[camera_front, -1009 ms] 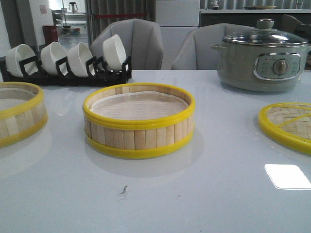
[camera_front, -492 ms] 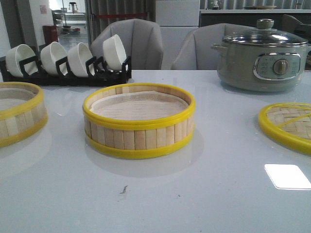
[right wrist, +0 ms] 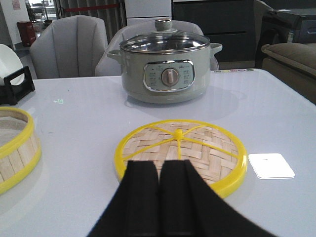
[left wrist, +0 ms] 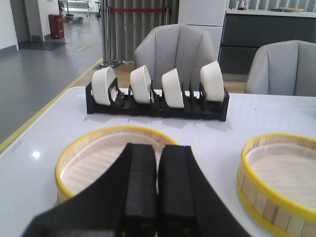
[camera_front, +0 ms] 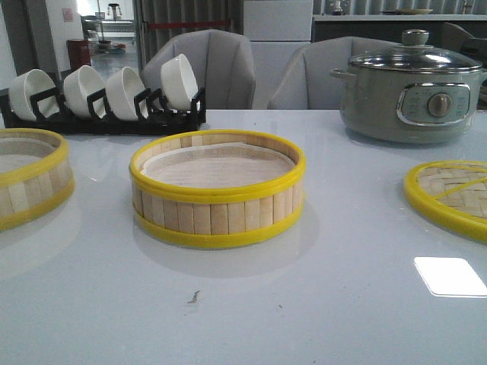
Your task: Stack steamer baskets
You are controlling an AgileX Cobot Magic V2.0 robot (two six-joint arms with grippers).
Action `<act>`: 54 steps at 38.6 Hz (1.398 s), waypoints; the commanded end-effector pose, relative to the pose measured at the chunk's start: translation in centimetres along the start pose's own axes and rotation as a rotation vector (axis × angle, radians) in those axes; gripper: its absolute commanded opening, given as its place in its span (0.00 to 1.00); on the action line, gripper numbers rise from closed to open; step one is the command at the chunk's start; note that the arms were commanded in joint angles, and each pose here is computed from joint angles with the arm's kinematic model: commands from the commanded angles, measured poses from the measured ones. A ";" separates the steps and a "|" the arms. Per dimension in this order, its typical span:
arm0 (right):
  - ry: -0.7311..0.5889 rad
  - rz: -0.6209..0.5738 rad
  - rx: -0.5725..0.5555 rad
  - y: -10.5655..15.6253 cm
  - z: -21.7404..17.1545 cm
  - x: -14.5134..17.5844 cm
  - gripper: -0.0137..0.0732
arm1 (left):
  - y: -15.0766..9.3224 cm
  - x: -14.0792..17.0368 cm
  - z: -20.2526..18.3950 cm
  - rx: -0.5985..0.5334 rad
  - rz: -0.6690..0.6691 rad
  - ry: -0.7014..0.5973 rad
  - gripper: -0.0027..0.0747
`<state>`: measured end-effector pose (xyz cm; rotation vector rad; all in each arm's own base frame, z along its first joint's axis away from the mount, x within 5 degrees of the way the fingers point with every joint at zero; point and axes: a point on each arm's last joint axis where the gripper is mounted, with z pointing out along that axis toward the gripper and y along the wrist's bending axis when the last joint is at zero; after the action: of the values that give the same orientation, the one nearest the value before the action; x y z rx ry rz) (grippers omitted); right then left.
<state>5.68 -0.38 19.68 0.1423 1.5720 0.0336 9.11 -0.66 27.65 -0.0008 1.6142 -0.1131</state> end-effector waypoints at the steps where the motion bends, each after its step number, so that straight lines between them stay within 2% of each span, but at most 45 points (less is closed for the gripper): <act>1: -0.118 -0.022 -0.009 0.1 -0.3 -1.4 0.21 | -0.5 -6.1 2.7 0.006 -0.004 -0.071 0.14; 9: -0.118 -0.022 -0.009 0.1 -0.3 -1.4 0.21 | -1.4 -15.7 9.0 0.031 0.129 0.125 0.14; 15: -0.118 -0.022 -0.009 0.1 -0.3 -1.4 0.21 | -1.7 -18.9 12.7 0.034 0.162 0.265 0.14; 23: -0.118 -0.022 -0.009 0.1 -0.3 -1.4 0.21 | -1.7 -18.5 15.2 0.041 0.158 0.361 0.14; 32: -0.118 -0.022 -0.009 0.1 -0.3 -1.4 0.21 | -2.1 -18.2 15.9 0.055 0.163 0.350 0.14; 37: -0.118 -0.022 -0.009 0.1 -0.3 -1.4 0.21 | -2.4 -17.8 16.5 0.085 0.100 0.362 0.14; 54: -0.118 -0.022 -0.009 0.1 -0.3 -1.4 0.21 | -2.4 -17.6 16.8 0.085 0.100 0.371 0.14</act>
<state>5.68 -0.38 19.66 0.1423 1.5734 0.0336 27.03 -2.85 42.33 0.1899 2.1051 -0.0927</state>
